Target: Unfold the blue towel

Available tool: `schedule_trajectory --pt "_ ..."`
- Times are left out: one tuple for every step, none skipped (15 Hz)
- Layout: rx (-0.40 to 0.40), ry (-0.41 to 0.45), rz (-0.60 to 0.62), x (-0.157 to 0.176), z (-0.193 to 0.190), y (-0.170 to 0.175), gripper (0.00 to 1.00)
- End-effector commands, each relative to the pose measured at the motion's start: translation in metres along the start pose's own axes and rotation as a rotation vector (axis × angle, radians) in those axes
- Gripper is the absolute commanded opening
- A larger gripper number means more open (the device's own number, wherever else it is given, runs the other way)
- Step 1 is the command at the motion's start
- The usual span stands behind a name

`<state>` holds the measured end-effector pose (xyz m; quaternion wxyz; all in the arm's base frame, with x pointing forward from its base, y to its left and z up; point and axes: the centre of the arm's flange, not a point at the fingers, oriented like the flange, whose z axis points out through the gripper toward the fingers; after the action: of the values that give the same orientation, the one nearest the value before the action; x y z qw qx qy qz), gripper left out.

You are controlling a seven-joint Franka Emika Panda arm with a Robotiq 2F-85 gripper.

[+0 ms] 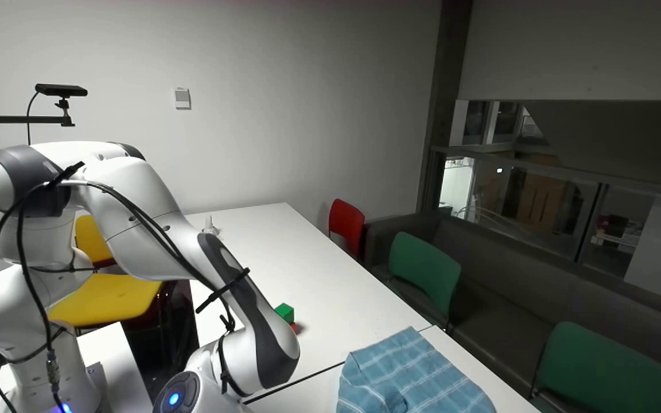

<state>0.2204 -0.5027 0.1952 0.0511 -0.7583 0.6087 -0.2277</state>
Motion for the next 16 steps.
schedule_trajectory --pt "-0.116 -0.006 -0.132 -0.008 -0.017 -0.007 1.0" --pt "-0.127 -0.003 -0.146 -0.008 -0.017 -0.009 1.0" --pt "-0.082 -0.015 -0.104 -0.004 0.0 -0.002 1.0" --pt "-0.086 -0.018 -0.107 -0.006 0.002 -0.003 1.0" --pt "-0.087 -0.022 -0.107 -0.007 0.003 -0.003 1.0" --pt "-0.088 -0.024 -0.106 -0.008 0.004 -0.002 1.0" --pt "-0.089 -0.025 -0.106 -0.008 0.005 -0.002 1.0" --pt "-0.089 -0.025 -0.105 -0.008 0.005 -0.001 1.0" --pt "-0.089 -0.025 -0.105 -0.008 0.005 -0.001 1.0" --pt "-0.094 -0.026 -0.128 -0.006 0.01 -0.001 1.0" --pt "-0.092 -0.01 -0.175 -0.008 0.011 0.001 1.0" --pt "-0.109 0.004 -0.221 -0.009 0.01 0.001 1.0" --pt "-0.123 0.026 -0.245 -0.009 0.008 0.001 1.0" --pt "-0.145 0.052 -0.278 -0.009 0.003 0.001 1.0" --pt "-0.169 0.08 -0.302 -0.008 -0.001 0.0 1.0" --pt "-0.195 0.117 -0.328 -0.007 -0.008 -0.001 1.0"
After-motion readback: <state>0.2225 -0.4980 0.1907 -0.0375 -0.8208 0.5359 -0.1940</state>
